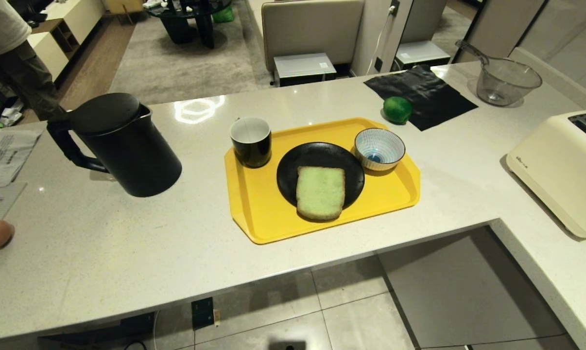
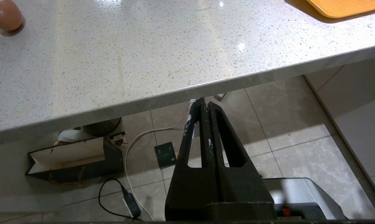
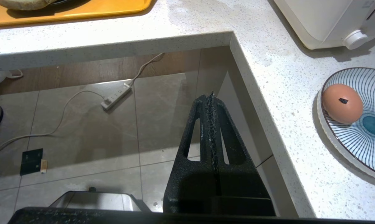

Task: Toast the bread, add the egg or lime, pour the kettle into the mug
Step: Pick up the bread slice

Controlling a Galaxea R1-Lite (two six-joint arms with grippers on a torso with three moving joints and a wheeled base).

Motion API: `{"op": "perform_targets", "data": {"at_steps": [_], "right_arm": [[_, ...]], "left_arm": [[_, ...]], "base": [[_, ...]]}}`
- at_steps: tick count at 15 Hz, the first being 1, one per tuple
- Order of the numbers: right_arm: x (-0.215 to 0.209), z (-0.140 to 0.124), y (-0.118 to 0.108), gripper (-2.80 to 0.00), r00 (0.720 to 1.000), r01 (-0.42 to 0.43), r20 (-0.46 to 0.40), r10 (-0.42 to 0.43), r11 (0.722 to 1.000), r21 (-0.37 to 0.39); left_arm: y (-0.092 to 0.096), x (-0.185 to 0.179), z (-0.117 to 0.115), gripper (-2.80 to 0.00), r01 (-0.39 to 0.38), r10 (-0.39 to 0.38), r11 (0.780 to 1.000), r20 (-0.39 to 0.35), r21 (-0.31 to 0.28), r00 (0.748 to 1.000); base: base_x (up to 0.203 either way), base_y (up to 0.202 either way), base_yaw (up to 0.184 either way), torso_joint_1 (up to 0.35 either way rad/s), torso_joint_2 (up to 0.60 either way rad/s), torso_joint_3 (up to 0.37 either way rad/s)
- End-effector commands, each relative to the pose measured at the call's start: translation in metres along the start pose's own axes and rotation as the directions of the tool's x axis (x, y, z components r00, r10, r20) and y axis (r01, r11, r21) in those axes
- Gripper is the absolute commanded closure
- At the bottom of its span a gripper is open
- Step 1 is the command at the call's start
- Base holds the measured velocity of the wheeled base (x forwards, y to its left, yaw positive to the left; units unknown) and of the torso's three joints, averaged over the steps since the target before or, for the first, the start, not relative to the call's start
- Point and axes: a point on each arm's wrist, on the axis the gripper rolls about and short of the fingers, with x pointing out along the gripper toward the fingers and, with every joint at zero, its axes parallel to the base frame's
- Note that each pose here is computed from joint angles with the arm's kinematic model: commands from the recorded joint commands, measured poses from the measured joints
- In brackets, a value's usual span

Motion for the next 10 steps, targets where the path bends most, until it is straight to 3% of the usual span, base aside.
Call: {"op": "perform_targets", "data": {"at_steps": [1, 10], "right_arm": [[0.0016, -0.0073, 0.0001, 0.00, 1.000, -0.002, -0.025, 0.002, 1.000, -0.004], [0.0013, -0.0060, 0.0000, 0.00, 1.000, 0.003, -0.021, -0.003, 1.000, 0.003]], "left_arm": [[0.0000, -0.0001, 0.0000, 0.00, 0.000, 0.000, 1.000, 0.000, 0.000, 1.000], [0.0000, -0.0001, 0.0000, 0.00, 0.000, 0.000, 1.000, 0.000, 0.000, 1.000]], "base": [[0.000, 0.000, 0.000, 0.000, 0.00, 0.000], [0.000, 0.000, 0.000, 0.000, 0.00, 0.000]]}}
